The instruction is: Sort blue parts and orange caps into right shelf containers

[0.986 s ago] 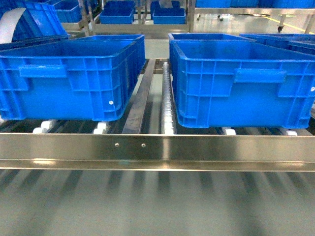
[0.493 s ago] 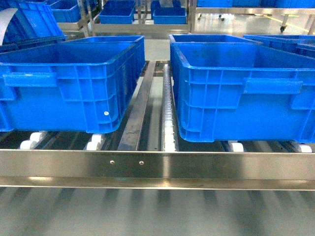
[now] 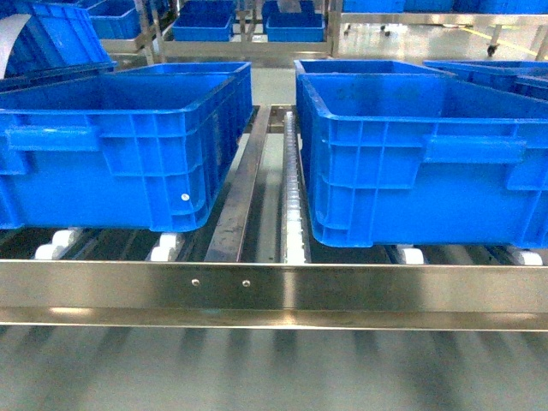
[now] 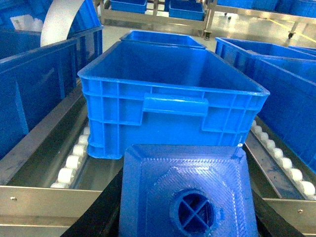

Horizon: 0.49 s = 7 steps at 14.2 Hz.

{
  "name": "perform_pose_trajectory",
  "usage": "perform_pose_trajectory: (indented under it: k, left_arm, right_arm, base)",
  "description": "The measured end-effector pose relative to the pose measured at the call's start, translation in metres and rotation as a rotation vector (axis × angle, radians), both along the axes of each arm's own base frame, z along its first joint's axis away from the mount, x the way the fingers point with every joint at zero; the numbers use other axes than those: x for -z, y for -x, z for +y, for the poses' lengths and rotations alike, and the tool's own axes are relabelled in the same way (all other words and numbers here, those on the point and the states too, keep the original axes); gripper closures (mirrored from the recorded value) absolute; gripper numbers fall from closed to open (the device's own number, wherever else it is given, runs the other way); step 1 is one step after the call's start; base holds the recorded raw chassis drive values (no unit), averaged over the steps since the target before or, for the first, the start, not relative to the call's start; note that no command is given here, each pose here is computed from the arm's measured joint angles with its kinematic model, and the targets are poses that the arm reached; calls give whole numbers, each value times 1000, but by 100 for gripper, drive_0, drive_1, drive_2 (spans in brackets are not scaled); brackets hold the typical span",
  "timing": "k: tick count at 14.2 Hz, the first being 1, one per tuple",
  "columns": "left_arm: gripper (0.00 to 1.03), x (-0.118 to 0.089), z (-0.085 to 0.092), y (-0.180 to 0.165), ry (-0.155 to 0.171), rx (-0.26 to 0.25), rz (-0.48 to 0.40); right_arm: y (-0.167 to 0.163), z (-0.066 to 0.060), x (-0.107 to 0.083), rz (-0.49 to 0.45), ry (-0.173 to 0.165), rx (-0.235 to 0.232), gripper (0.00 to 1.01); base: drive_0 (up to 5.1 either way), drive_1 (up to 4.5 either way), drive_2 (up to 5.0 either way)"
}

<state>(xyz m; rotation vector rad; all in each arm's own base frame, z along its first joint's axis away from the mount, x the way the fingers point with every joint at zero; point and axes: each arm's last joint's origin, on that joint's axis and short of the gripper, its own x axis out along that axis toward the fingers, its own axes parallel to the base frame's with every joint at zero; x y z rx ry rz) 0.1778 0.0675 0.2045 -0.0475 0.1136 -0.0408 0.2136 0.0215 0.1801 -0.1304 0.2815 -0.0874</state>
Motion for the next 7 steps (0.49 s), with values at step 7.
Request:
perform_pose_trajectory:
  k: [7]
  left_arm:
    - [59,0,0,0,0,0,0]
  right_arm:
    - [0,0,0,0,0,1,60]
  base:
    - [0,0,0]
